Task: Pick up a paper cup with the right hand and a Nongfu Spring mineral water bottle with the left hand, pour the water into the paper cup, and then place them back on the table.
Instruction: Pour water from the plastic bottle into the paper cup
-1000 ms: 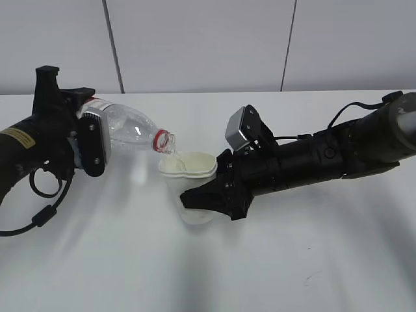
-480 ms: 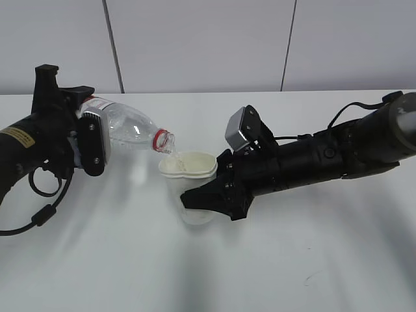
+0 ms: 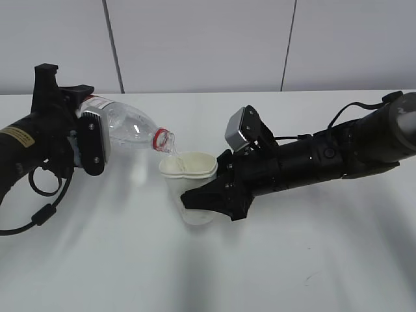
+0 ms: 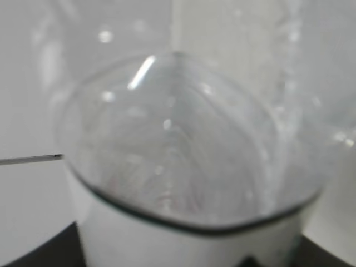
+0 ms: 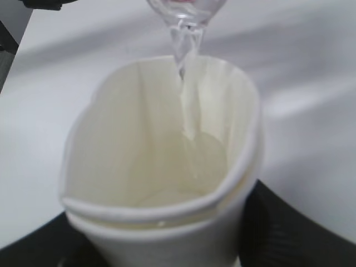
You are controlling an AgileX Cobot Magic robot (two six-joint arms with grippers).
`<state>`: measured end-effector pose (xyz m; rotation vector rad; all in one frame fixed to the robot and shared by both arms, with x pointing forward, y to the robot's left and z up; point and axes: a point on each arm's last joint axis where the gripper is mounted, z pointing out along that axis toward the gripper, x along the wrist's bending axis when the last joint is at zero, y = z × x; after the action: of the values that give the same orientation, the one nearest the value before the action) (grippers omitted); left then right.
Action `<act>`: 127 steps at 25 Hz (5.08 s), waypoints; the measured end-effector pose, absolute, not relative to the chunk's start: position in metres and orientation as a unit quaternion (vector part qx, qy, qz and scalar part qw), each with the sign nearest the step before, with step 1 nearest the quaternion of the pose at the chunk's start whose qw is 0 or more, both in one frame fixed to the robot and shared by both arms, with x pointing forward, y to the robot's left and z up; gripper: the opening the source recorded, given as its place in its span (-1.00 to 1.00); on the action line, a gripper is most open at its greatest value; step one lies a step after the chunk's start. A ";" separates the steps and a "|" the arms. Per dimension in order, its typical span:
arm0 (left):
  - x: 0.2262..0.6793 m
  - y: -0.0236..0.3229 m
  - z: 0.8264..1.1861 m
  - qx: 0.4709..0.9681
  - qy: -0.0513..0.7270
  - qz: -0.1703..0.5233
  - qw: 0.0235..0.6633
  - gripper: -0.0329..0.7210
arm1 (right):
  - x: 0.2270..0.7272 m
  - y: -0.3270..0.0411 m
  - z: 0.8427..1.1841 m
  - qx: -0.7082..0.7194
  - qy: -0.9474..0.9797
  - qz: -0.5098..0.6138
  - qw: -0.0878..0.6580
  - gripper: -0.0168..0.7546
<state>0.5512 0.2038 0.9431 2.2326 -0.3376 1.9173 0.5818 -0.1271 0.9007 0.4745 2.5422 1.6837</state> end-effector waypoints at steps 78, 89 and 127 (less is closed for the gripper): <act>0.537 0.179 0.941 0.750 0.161 0.606 0.209 0.06 | 0.598 -0.129 0.910 0.216 0.778 0.582 0.092 0.15; 0.533 0.177 0.934 0.699 0.373 0.511 0.334 0.06 | 0.605 -0.131 0.910 0.260 0.763 0.582 0.109 0.15; 0.552 0.167 0.898 0.612 0.460 0.424 0.484 0.06 | 0.643 -0.172 0.908 0.496 0.638 0.513 0.289 0.15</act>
<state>0.5516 0.1674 0.8981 1.4910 1.1214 1.0325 0.6429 -0.1725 0.9076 1.3248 1.7041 1.3688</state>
